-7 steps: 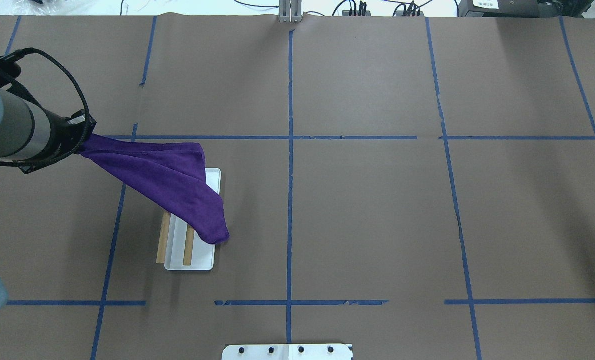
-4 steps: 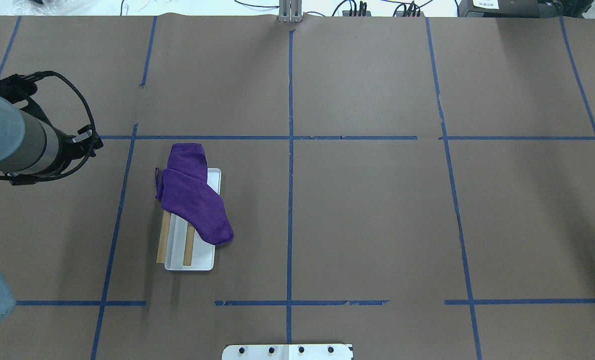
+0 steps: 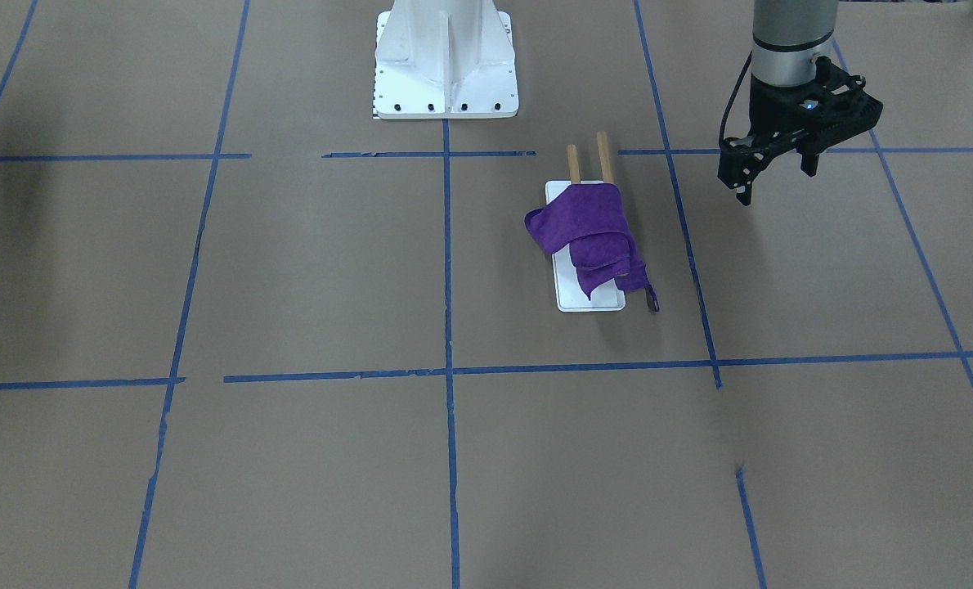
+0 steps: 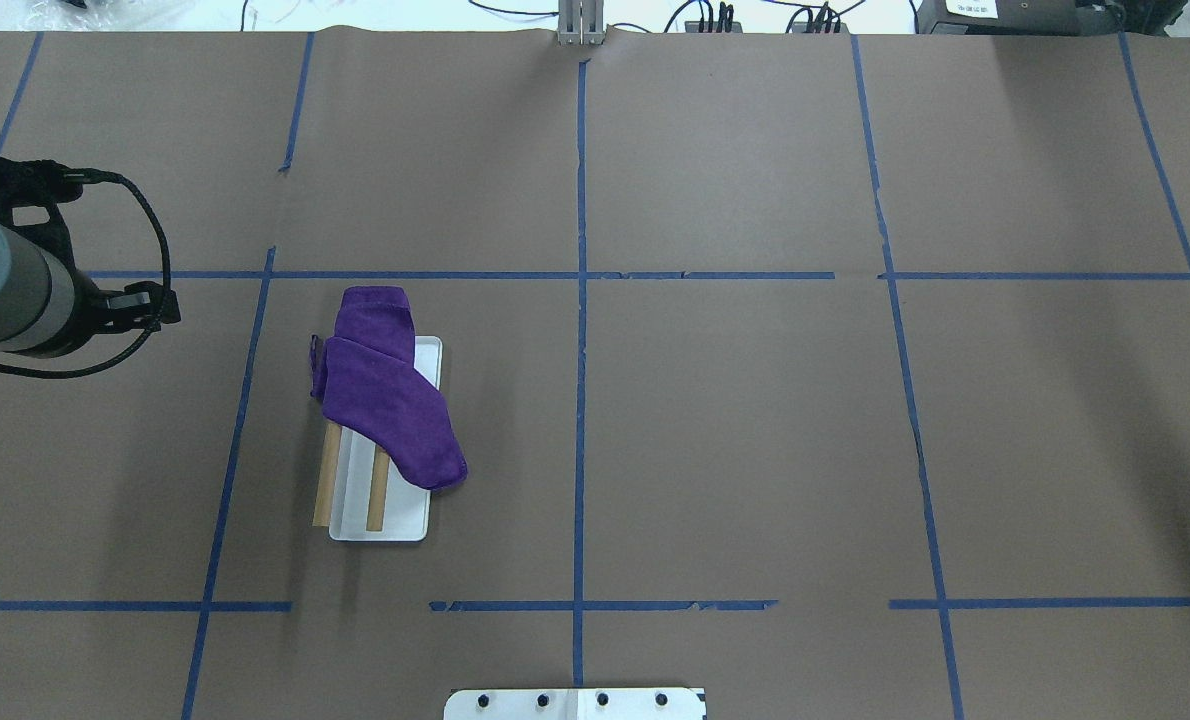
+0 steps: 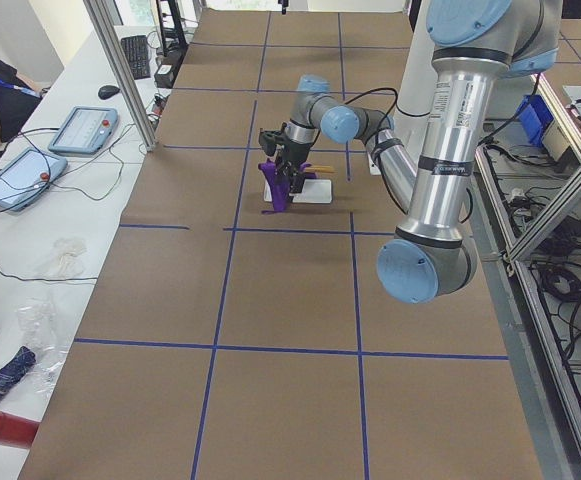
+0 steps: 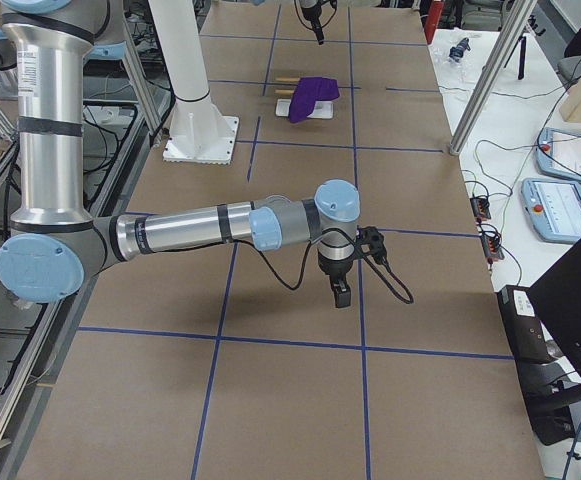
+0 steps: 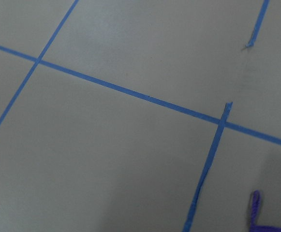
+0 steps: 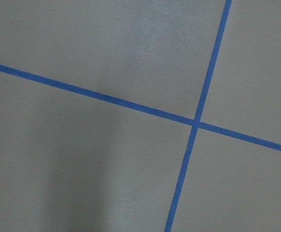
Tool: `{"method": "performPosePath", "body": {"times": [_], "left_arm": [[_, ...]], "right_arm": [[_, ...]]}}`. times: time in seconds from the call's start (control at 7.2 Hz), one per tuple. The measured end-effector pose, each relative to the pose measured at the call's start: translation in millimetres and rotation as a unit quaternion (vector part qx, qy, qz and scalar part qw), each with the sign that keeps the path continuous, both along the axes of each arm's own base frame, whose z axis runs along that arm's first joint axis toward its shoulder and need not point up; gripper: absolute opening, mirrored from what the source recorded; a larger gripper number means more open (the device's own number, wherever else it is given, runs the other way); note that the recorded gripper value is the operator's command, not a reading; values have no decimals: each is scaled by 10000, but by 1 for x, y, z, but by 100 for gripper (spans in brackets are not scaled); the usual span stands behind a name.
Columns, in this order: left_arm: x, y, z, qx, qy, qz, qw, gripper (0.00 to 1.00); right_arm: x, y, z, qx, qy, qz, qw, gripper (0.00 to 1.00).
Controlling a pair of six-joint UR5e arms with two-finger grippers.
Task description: Hang towel on rack
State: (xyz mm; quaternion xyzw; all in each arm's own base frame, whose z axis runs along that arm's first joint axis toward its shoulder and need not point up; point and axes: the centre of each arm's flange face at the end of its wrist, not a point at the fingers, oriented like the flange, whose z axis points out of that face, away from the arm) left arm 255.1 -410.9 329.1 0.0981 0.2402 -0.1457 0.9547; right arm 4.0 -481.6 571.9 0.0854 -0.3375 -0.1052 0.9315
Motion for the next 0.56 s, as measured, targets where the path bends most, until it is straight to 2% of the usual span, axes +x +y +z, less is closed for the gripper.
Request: {"method": "performPosePath", "body": {"times": [0.28,0.56], "left_arm": [[-67,-50,28,192,-218,1000,9946,100],[-156,-108,87,320,32,1791,9833,100]], "right_arm": [[3,5,12,-137,-30,24,9999,100],[22,12,38,-512,-480,203,9973,100]]}}
